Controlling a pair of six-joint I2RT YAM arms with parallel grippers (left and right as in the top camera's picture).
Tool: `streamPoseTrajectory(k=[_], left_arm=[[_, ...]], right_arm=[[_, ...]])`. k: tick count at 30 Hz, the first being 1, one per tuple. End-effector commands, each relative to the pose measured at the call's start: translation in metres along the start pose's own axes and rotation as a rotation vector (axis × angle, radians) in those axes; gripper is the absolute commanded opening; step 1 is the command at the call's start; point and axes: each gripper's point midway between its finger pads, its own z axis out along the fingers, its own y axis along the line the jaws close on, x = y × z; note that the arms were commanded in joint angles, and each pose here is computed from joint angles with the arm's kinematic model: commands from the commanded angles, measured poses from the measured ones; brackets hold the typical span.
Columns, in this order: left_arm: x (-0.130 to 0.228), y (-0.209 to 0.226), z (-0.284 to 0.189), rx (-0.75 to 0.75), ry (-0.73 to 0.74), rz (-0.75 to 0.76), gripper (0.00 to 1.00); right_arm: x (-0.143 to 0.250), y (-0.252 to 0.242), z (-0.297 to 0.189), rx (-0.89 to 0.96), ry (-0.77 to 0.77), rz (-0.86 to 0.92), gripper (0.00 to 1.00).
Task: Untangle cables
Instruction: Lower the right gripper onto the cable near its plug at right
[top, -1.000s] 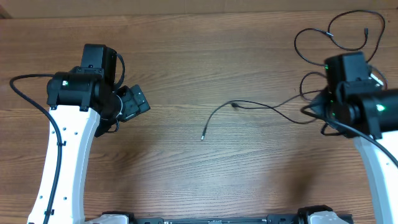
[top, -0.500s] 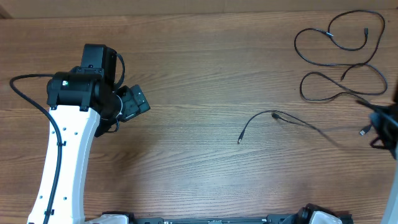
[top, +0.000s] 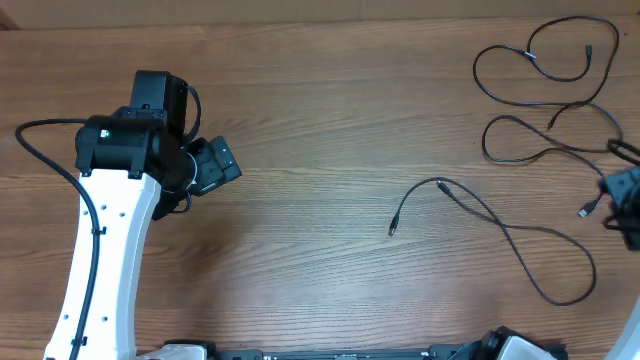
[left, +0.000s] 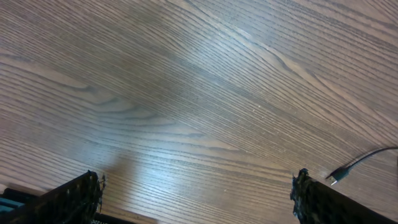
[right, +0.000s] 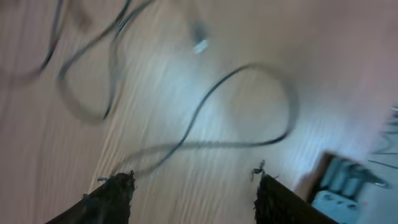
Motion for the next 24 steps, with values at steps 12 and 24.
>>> streamPoseTrajectory(k=[12, 24], left_arm=[[-0.005, 0.000, -0.008, 0.008, -0.033, 0.009, 0.99], [-0.005, 0.000, -0.008, 0.008, -0.033, 0.009, 0.99]], right_arm=[[0.138, 0.118, 0.060, -0.163, 0.367, -0.602, 0.84], [0.216, 0.152, 0.103, -0.087, 0.432, -0.762, 0.56]])
